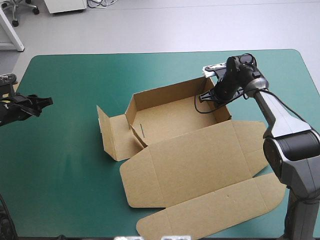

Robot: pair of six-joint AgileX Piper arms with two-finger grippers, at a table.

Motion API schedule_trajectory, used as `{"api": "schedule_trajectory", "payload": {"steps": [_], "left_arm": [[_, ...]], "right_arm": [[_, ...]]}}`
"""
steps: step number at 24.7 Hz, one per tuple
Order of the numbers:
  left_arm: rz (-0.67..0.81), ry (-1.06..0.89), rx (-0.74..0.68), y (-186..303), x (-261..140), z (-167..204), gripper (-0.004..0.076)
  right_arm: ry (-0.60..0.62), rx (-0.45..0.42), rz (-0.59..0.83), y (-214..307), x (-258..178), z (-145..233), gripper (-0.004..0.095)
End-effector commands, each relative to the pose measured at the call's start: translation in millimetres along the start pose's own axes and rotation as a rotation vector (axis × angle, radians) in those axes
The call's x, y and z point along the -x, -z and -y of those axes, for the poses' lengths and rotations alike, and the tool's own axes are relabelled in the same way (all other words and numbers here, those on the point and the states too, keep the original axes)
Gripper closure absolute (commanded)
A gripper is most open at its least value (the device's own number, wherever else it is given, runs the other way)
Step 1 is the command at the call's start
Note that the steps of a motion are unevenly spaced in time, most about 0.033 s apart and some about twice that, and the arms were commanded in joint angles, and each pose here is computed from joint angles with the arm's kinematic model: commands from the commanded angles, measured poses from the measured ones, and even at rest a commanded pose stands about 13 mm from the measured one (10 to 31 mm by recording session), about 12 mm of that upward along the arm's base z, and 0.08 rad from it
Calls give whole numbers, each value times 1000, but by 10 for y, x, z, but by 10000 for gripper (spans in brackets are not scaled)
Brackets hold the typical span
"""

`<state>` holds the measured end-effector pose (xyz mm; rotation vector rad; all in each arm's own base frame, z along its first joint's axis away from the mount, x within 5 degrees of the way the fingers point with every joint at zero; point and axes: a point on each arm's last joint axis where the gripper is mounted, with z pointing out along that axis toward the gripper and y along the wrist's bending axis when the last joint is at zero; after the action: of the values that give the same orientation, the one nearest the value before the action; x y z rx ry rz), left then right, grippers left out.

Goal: Fold the box

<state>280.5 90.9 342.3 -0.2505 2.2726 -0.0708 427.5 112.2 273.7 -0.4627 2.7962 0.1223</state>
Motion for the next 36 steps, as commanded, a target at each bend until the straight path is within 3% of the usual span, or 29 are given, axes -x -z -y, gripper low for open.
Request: {"api": "schedule_trajectory", "payload": {"steps": [1,10,17,21,25,26,30,36], "left_arm": [[107,1,6,123,144,42,407],[37,30,-7,-139,88,-15,407],[-5,79,-55,-357,45,-33,407],[-17,117,-120,-491,27,-9,407],[-13,168,-290,-611,28,102,407],[-16,200,-399,-665,27,184,407],[-58,203,-693,-733,-8,570,407],[-36,195,-931,-651,4,1179,409]], "right_arm": [[2,-43,236,703,115,7,925],[-46,-48,441,1577,95,151,925],[-54,40,569,2048,-20,142,925],[-59,145,621,2211,-62,118,925],[-44,248,629,2244,-69,43,925],[-40,269,629,2243,-66,14,925],[-43,264,634,2229,-51,23,925],[-58,260,546,1922,55,86,925]]}}
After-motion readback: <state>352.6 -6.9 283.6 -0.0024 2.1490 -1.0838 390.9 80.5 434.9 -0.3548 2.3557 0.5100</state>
